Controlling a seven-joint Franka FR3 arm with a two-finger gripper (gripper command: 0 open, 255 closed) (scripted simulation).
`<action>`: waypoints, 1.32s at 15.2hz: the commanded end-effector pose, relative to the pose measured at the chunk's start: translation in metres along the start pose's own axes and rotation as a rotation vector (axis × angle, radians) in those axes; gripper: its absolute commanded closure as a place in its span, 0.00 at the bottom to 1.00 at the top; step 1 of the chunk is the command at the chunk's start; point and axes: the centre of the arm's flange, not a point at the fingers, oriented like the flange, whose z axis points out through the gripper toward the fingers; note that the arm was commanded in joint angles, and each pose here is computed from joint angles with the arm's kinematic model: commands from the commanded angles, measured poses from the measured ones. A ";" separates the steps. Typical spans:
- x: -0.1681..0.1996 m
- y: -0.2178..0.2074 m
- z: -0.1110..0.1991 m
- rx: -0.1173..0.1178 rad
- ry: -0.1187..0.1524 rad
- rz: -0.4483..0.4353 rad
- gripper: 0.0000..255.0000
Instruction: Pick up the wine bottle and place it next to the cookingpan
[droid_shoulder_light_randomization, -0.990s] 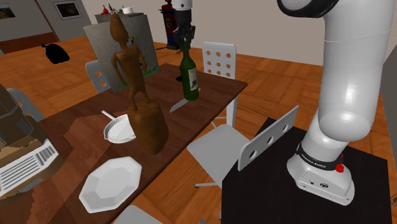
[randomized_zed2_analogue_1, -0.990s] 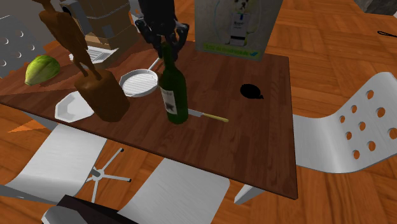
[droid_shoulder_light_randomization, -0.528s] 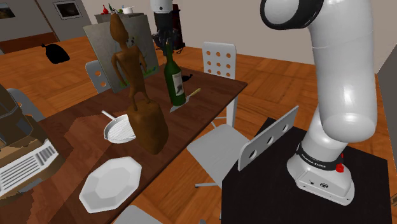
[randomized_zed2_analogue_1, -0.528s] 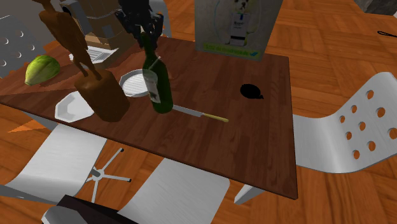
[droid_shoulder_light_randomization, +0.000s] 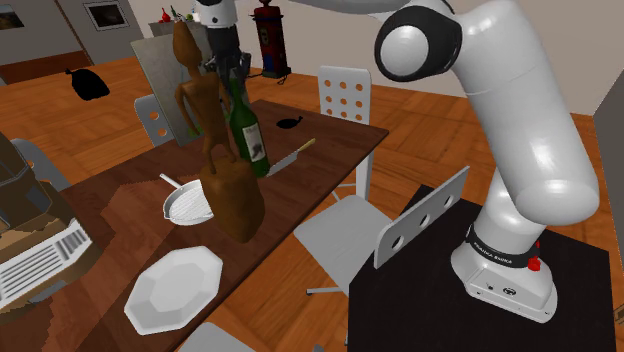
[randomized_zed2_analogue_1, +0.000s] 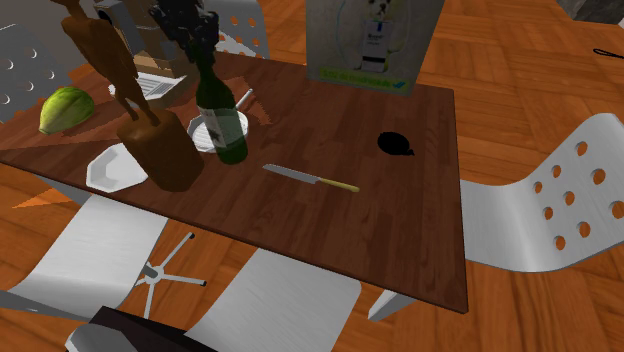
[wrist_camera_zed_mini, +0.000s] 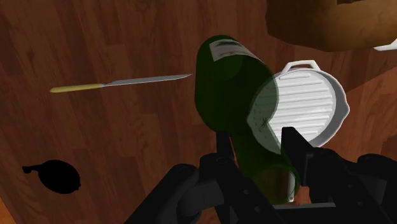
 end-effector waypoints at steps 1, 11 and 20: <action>0.001 -0.004 0.008 0.000 0.001 0.001 1.00; -0.003 -0.004 0.060 0.000 0.001 0.001 1.00; -0.005 -0.004 0.090 0.000 0.001 0.001 1.00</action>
